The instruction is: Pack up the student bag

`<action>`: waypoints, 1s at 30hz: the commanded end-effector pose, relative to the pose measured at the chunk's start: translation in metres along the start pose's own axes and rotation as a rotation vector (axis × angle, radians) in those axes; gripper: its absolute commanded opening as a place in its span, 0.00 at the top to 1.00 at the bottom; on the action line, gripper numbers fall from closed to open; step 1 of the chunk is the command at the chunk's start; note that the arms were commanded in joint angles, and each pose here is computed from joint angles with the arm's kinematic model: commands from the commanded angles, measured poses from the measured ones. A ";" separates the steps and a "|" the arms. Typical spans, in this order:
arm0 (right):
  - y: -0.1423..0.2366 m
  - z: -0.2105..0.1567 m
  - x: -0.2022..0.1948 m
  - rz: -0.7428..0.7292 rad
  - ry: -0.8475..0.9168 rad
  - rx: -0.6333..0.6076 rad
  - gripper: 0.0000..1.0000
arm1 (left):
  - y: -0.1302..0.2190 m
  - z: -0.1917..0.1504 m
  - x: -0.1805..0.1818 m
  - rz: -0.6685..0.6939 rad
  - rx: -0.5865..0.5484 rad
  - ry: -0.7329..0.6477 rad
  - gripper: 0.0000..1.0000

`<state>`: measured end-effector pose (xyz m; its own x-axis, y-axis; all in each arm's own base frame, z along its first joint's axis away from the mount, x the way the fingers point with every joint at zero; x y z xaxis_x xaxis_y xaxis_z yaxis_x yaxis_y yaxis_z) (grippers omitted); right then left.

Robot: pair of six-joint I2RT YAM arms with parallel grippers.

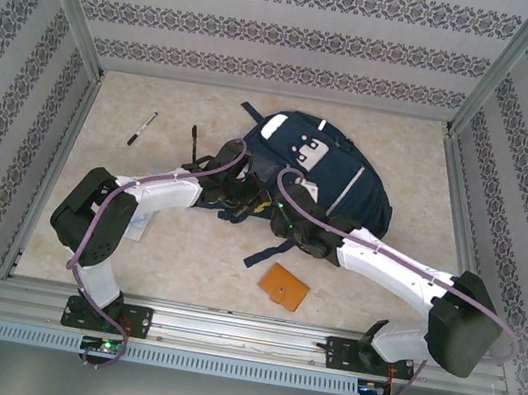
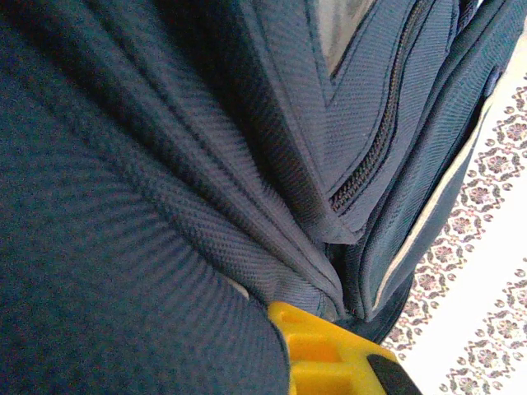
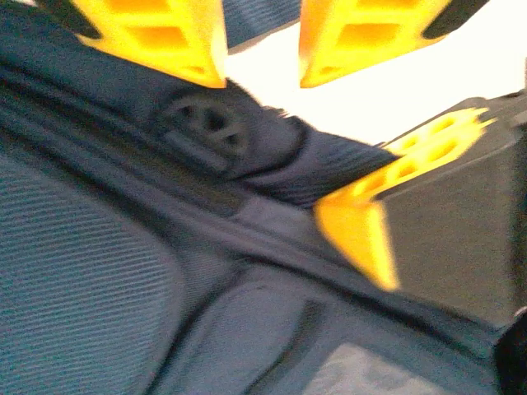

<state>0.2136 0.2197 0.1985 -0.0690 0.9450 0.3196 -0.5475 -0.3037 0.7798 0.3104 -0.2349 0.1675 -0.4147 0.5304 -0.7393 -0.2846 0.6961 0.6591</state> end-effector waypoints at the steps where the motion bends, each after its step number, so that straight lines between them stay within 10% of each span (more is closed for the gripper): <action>1: -0.008 0.000 0.015 -0.009 0.012 0.010 0.67 | 0.014 -0.003 -0.025 -0.123 0.031 -0.012 1.00; 15: -0.034 0.005 0.013 -0.380 -0.137 -0.109 0.56 | 0.015 -0.005 -0.027 -0.160 0.051 0.010 1.00; 30: -0.032 0.006 0.013 -0.513 -0.130 -0.205 0.87 | 0.016 -0.005 -0.030 -0.156 0.050 0.003 1.00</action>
<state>0.2332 0.2553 0.1795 0.2972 0.9509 0.0868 -0.6064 0.1177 0.7864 0.3137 -0.2387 0.1729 -0.4292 0.4738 -0.7689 -0.2983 0.7292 0.6159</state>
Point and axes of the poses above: each hand's point on the last joint's axis, 136 mm out from that joint toward the fingers, its own y axis back along the fingers, its own x axis along the line the jaws close on, z = x × y, the point moved 10 cm from there along y, back along the fingers, and after that the axes turned 1 degree about -y, right-handed, at the moved point
